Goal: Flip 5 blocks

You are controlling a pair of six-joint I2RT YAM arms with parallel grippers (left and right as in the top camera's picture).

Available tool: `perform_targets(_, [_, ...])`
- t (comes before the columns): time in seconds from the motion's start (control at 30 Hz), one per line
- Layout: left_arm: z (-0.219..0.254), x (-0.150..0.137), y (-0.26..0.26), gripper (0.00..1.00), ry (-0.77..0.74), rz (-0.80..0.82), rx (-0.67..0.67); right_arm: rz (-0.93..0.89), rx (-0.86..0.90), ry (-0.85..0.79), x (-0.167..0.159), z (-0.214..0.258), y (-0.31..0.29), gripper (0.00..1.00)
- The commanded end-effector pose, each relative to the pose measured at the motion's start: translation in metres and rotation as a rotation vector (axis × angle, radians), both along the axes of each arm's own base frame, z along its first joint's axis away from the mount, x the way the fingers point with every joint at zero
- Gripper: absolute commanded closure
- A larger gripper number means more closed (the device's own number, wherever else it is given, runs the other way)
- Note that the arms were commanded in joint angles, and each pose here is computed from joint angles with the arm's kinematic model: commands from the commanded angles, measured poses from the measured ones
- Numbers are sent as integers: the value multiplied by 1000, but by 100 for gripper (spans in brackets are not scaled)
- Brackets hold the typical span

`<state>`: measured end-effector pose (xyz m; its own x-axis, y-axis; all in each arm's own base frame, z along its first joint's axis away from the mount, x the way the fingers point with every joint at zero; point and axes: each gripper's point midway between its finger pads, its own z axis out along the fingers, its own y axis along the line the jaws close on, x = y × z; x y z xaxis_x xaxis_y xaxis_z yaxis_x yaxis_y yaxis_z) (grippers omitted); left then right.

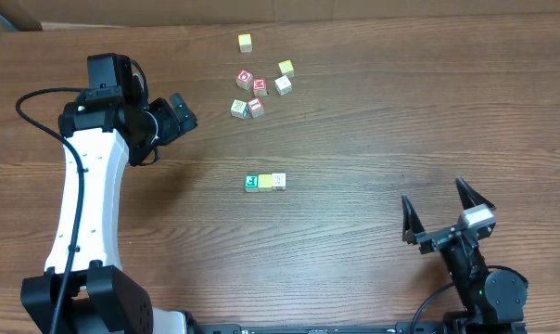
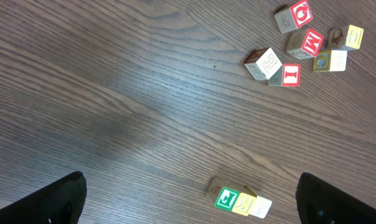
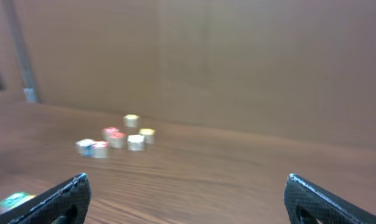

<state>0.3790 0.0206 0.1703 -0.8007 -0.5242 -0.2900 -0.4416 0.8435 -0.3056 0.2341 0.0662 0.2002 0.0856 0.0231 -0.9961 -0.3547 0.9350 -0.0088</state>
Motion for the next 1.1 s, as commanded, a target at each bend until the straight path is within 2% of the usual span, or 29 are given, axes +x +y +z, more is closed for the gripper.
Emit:
perform_targets(0.0, [2,2,-3,0,-8,-20,2,156,-11,-23,-12,2,24,0])
perform_targets(0.2, [2,2,-3,0,-8,-19,2,137,109,-18,-14,27,19,0])
perform_targets(0.57, [2,2,-3,0,-8,-19,2,60,142,54,-15,121,6,0])
perform_targets(0.73, [2,2,-3,0,-8,-19,2,70,133,243,15,159,12,0])
perform_targets(1.07, [2,2,-3,0,-8,-19,2,142,138,729,108,200,36,0])
